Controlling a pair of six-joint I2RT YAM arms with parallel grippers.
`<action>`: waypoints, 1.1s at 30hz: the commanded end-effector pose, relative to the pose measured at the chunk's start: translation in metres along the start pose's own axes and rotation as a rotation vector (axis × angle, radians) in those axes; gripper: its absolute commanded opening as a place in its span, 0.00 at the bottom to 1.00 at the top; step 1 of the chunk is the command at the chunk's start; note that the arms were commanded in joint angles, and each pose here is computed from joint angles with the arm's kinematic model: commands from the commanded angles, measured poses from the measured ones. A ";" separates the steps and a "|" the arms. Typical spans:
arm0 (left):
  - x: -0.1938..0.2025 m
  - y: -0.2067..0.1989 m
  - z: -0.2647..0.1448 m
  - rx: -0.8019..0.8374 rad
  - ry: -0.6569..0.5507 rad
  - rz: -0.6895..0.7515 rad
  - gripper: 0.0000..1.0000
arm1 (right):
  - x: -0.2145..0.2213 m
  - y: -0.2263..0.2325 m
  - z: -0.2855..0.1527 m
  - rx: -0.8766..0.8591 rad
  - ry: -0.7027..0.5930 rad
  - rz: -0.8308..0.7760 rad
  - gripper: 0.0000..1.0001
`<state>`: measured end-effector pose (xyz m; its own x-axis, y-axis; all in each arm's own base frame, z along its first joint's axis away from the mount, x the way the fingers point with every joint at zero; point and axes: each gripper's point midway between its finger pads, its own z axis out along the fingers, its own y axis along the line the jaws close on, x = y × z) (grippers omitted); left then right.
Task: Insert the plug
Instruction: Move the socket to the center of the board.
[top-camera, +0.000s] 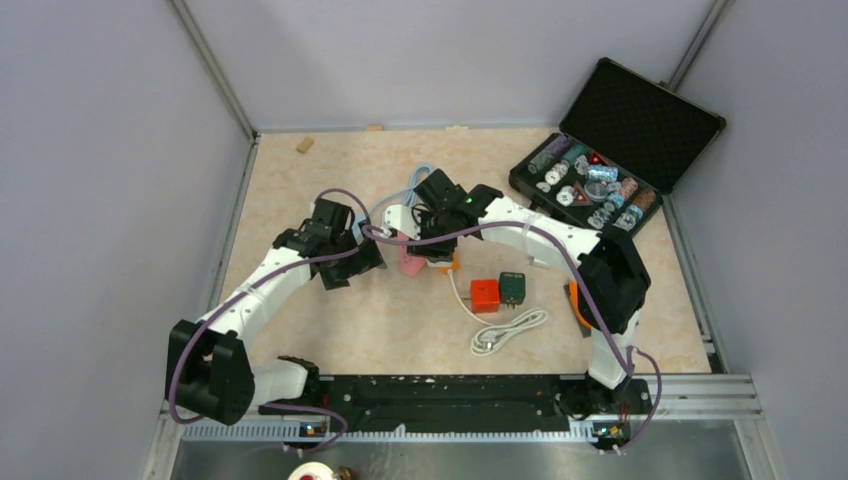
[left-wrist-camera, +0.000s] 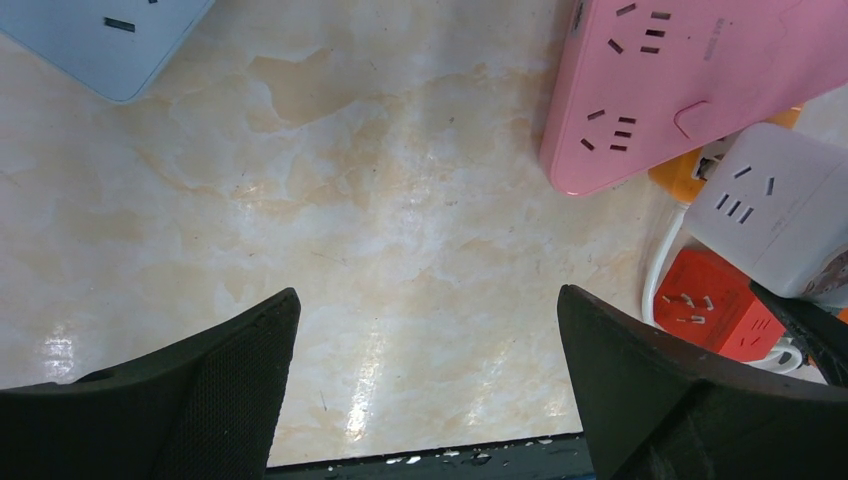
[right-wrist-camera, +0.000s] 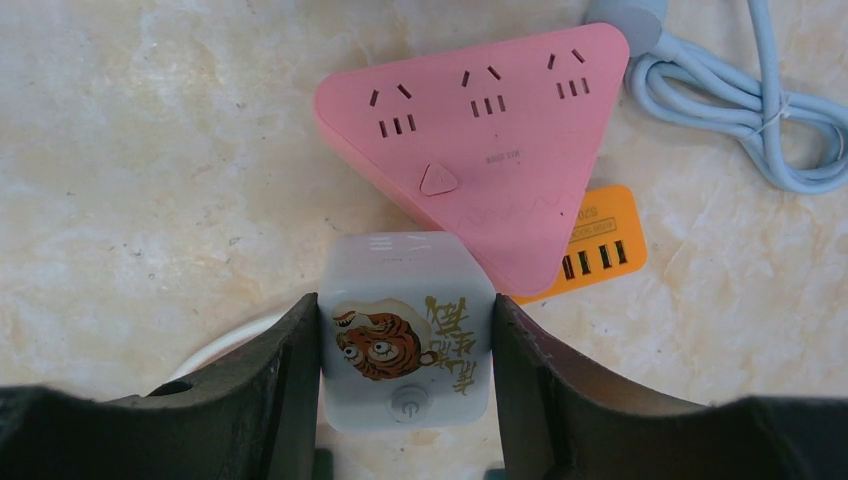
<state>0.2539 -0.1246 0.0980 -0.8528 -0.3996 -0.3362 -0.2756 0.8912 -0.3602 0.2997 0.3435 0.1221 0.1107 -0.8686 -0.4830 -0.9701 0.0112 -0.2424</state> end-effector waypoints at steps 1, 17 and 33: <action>-0.004 -0.003 0.000 0.017 -0.015 0.021 0.97 | 0.002 -0.021 0.005 0.100 0.042 -0.015 0.00; -0.001 -0.008 0.002 0.048 0.005 0.032 0.97 | -0.042 -0.027 -0.021 0.091 -0.120 -0.051 0.00; -0.001 -0.010 0.003 0.057 0.010 0.032 0.97 | 0.016 -0.002 -0.005 0.043 0.069 -0.070 0.00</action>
<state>0.2524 -0.1302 0.0984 -0.8691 -0.3714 -0.3266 -0.2396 0.8939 -0.3788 0.3089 0.3413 0.1212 0.1498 -0.8817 -0.4475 -0.9524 -0.0072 -0.3047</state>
